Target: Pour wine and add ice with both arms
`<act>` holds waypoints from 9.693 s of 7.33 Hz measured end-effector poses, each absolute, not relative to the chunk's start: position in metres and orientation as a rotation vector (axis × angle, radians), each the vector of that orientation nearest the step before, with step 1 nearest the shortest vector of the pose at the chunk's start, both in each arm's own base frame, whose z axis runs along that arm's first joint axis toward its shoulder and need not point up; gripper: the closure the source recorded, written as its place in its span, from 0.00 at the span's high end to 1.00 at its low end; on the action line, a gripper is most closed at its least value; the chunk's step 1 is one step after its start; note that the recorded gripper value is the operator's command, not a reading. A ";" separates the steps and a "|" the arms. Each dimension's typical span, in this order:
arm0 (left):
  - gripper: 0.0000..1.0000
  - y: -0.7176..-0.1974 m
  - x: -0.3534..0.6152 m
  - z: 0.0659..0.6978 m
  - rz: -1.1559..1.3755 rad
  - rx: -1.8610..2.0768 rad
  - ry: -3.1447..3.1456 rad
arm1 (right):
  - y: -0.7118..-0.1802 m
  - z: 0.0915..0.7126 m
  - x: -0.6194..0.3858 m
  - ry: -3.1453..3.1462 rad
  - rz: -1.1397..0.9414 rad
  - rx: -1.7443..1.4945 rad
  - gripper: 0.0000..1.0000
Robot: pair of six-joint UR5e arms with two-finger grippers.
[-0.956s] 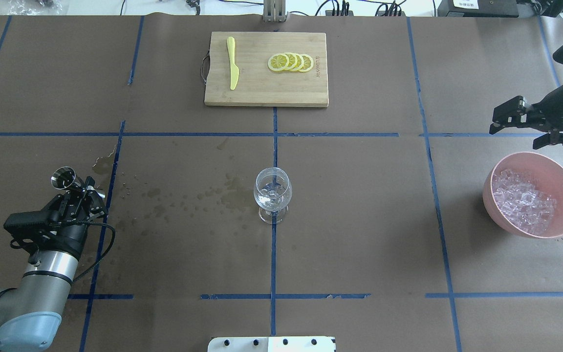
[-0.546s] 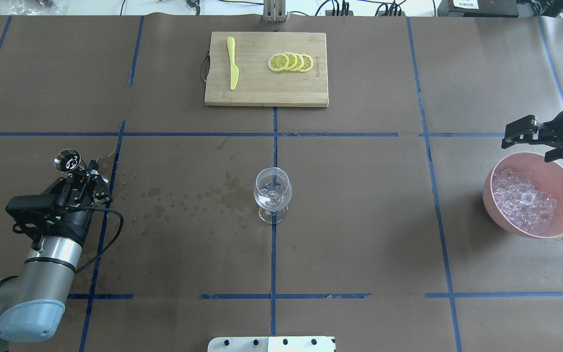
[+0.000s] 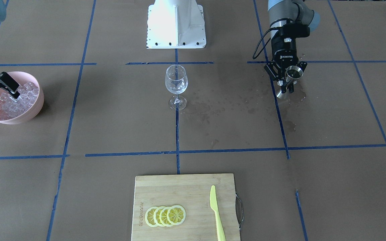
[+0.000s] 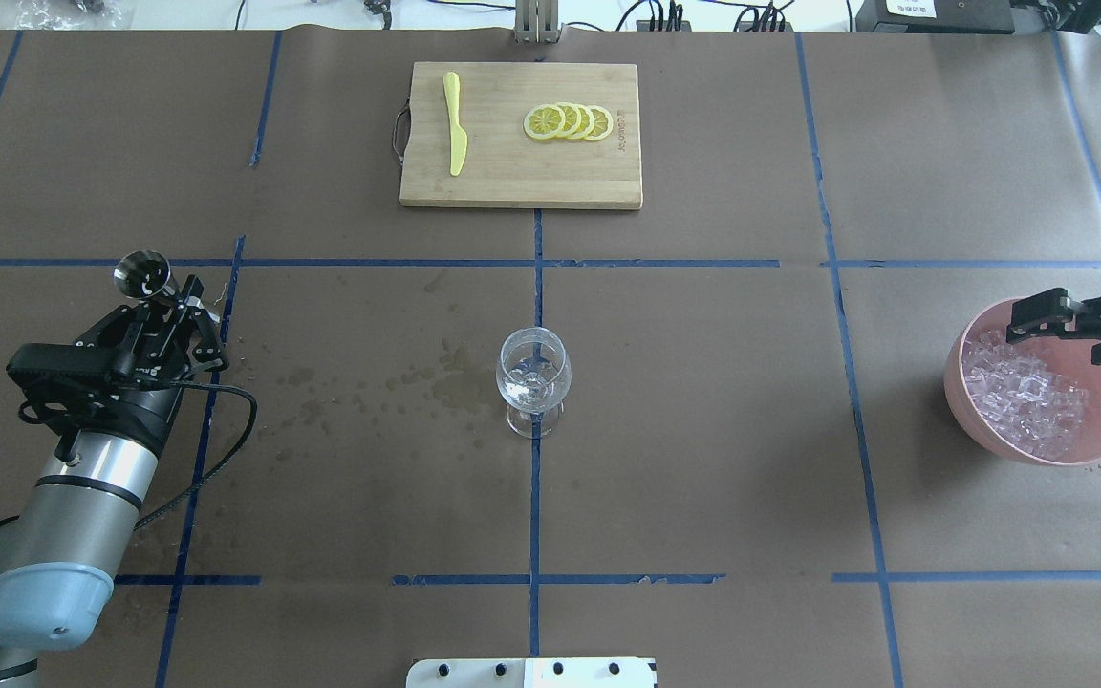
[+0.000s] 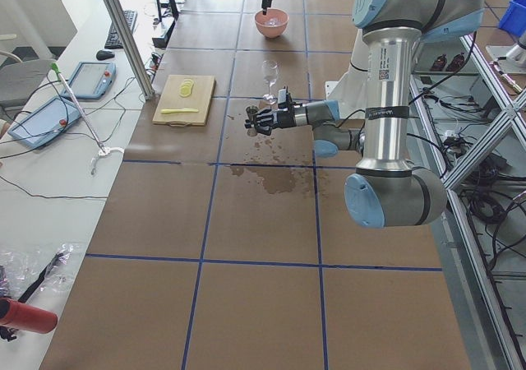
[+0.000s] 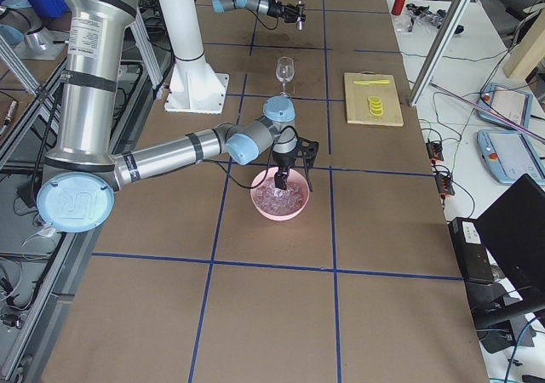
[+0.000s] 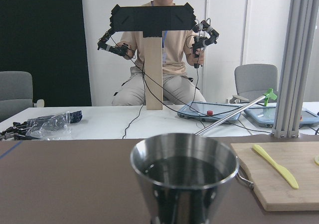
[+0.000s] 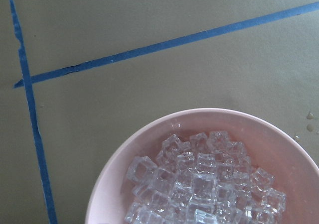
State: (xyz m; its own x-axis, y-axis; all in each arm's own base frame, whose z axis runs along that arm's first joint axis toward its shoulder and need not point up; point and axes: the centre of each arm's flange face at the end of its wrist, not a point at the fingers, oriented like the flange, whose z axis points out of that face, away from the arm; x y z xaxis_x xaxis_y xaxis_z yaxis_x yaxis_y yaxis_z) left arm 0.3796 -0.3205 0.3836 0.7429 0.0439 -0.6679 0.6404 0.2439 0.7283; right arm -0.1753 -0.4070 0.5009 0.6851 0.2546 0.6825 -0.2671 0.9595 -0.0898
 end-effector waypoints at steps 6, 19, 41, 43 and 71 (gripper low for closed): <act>0.00 -0.337 0.416 0.263 -0.242 1.340 0.742 | -0.378 0.507 -0.185 -0.749 0.239 0.010 1.00; 0.00 -0.295 0.497 0.175 0.317 1.430 0.444 | -0.374 0.510 -0.184 -0.767 0.235 0.021 1.00; 0.00 -0.292 0.503 0.168 0.775 1.534 -0.296 | -0.374 0.510 -0.186 -0.776 0.237 0.014 1.00; 0.00 -0.291 0.503 0.168 0.768 1.536 -0.287 | -0.374 0.509 -0.186 -0.778 0.236 0.016 1.00; 0.00 -0.272 0.419 0.306 -0.062 1.510 0.461 | -0.388 0.543 -0.191 -0.707 0.270 0.018 0.99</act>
State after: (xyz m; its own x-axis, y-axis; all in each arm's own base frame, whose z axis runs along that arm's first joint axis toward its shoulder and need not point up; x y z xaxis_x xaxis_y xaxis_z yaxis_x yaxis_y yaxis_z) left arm 0.4188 -0.2722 0.3062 0.9125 0.2426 -0.3293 0.3204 0.0764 0.9442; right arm -0.1908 -0.3884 0.5427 0.7270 0.2392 0.6436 -0.2511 0.9651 -0.0750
